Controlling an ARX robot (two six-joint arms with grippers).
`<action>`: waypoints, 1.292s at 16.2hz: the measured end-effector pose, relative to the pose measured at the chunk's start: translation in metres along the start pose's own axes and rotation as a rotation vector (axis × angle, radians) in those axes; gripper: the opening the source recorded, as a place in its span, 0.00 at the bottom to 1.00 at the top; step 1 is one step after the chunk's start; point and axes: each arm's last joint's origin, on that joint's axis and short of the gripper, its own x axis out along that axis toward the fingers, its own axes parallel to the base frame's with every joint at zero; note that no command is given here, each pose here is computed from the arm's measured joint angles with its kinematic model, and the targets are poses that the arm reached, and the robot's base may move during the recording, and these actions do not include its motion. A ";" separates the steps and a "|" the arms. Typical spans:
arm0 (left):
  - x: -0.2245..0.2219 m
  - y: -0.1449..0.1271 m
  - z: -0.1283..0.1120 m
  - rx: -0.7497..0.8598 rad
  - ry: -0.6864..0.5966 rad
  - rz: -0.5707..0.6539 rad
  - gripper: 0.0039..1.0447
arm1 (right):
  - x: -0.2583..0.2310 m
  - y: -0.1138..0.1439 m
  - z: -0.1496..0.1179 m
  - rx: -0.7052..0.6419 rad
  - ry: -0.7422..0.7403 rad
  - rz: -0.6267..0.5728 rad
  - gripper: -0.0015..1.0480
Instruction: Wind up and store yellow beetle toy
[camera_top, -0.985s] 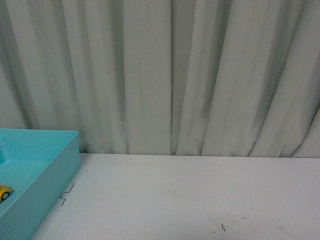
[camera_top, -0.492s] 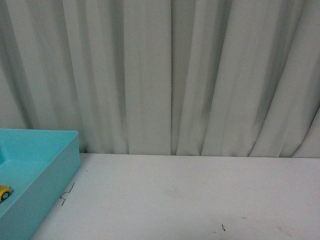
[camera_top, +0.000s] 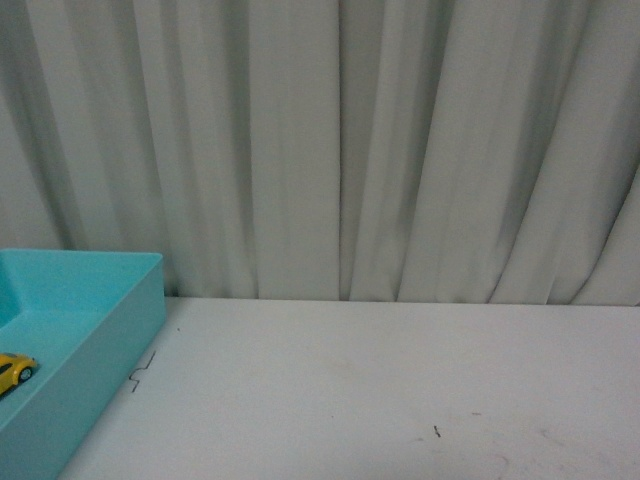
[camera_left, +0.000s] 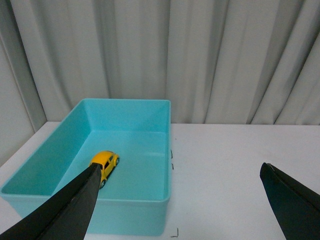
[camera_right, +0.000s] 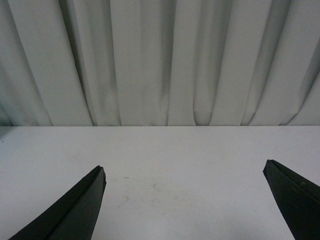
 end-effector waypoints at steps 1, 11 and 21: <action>0.000 0.000 0.000 0.000 0.000 0.000 0.94 | 0.000 0.000 0.000 0.000 0.000 0.000 0.94; 0.000 0.000 0.000 0.000 0.000 0.000 0.94 | 0.000 0.000 0.000 0.000 0.000 0.000 0.94; 0.000 0.000 0.000 0.000 0.000 0.000 0.94 | 0.000 0.000 0.000 0.000 0.000 0.000 0.94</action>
